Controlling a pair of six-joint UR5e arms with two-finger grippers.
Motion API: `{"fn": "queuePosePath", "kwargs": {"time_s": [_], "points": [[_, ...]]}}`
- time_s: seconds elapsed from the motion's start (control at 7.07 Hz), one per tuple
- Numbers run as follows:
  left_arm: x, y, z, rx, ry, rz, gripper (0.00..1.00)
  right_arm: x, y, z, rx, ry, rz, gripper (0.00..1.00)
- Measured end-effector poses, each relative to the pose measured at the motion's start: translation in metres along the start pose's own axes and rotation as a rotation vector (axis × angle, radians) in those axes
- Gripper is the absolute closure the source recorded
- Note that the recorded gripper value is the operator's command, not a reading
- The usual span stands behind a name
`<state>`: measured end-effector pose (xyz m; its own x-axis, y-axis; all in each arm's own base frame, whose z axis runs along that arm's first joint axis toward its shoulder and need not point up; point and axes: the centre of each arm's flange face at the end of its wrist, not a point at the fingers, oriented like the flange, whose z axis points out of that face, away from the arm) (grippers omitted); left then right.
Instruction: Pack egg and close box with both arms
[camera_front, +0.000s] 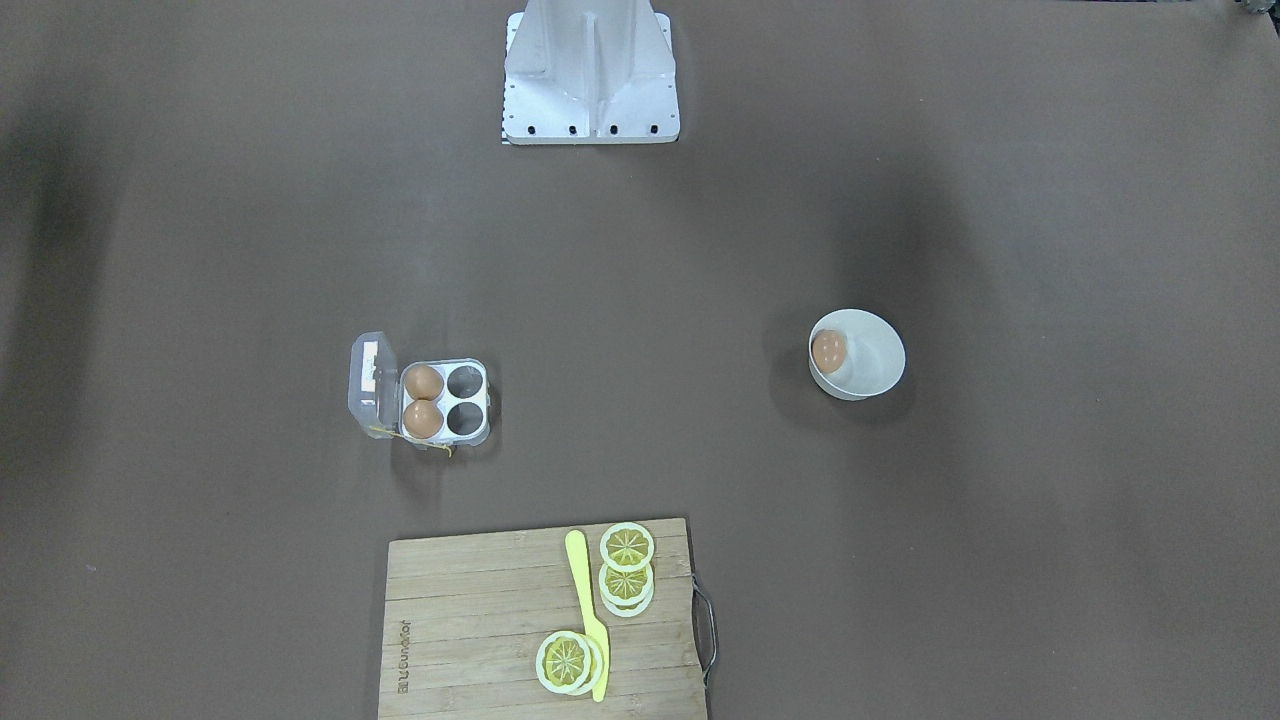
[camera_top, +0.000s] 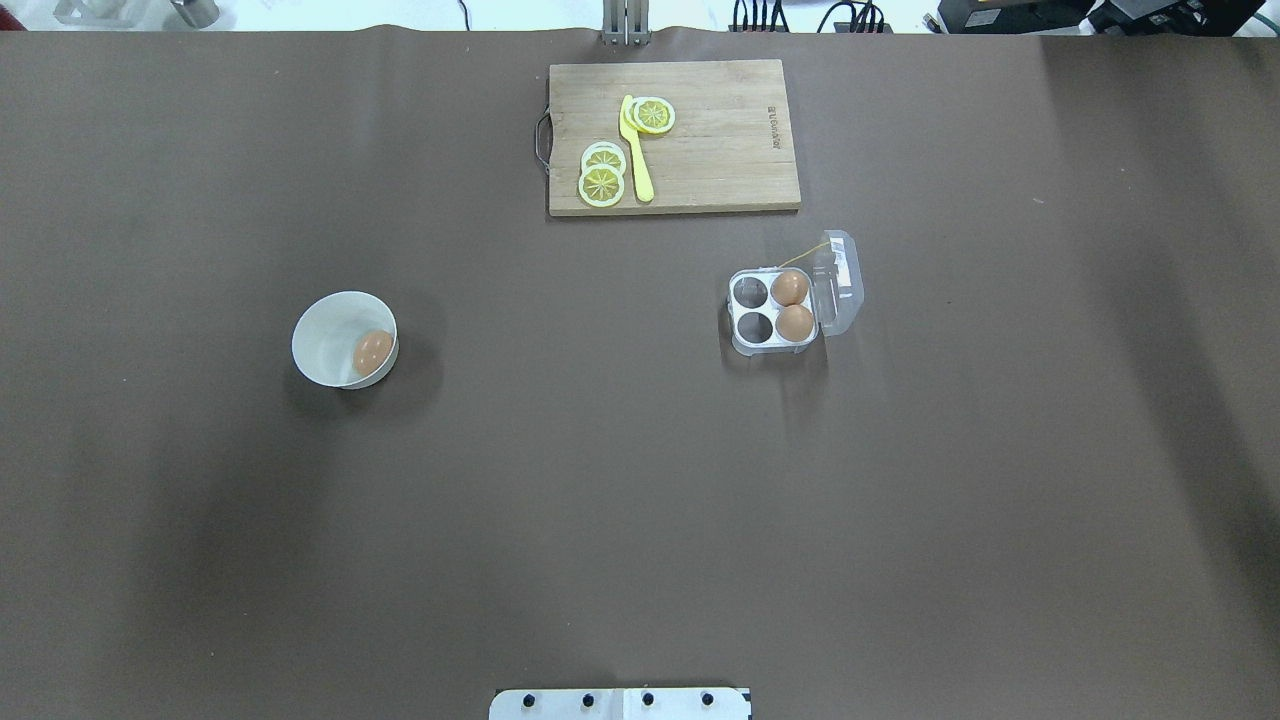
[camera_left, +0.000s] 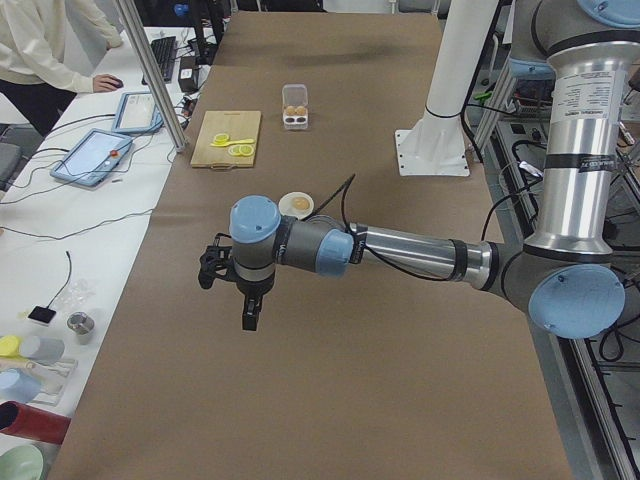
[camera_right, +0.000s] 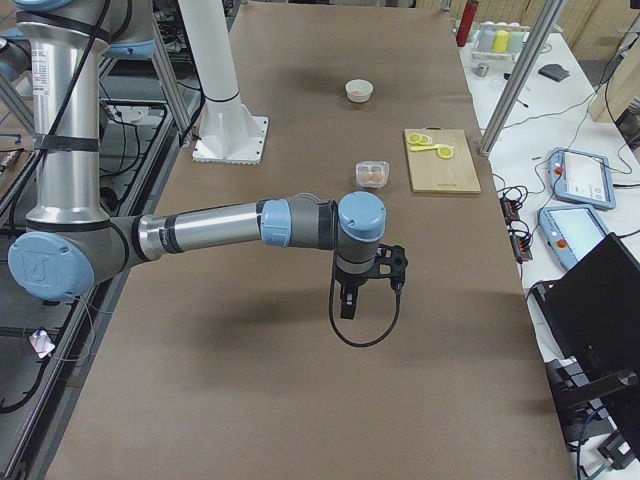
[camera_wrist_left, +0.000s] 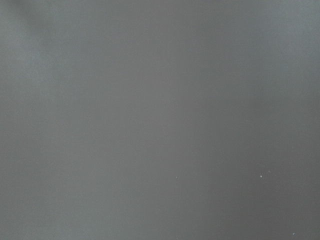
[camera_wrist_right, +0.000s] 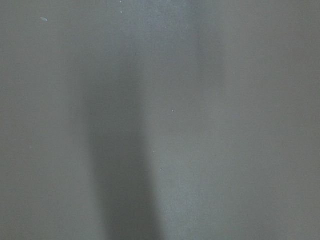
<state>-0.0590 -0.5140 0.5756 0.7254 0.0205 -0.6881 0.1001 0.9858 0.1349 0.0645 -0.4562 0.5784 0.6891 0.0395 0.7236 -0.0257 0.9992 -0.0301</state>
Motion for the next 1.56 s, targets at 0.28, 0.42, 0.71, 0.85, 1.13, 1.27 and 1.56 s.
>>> {"fn": "queuePosePath", "kwargs": {"time_s": [0.28,0.42,0.71,0.85,1.13,1.27,1.56], "points": [[0.021,-0.005,0.002,0.022,0.013,0.033,0.02,0.0,0.001,0.001,-0.001,-0.006,0.001,0.0],[0.041,-0.007,0.006,0.039,0.026,0.027,0.02,0.0,0.001,0.001,-0.002,-0.008,0.002,0.0],[0.112,-0.006,0.011,0.049,0.07,-0.003,0.02,0.001,0.002,0.002,-0.003,-0.011,0.003,0.0],[0.152,-0.004,0.013,0.042,0.096,-0.029,0.02,0.001,0.003,0.002,-0.004,-0.015,0.002,0.0],[0.231,-0.001,0.023,0.013,0.137,-0.08,0.02,-0.001,0.004,0.001,-0.002,-0.026,0.001,0.0],[0.263,0.002,0.035,0.004,0.133,-0.087,0.02,-0.002,0.005,0.0,0.0,-0.03,-0.002,0.0],[0.331,0.009,0.058,-0.021,0.139,-0.094,0.02,-0.005,0.006,-0.001,0.002,-0.036,-0.005,0.0]]}}
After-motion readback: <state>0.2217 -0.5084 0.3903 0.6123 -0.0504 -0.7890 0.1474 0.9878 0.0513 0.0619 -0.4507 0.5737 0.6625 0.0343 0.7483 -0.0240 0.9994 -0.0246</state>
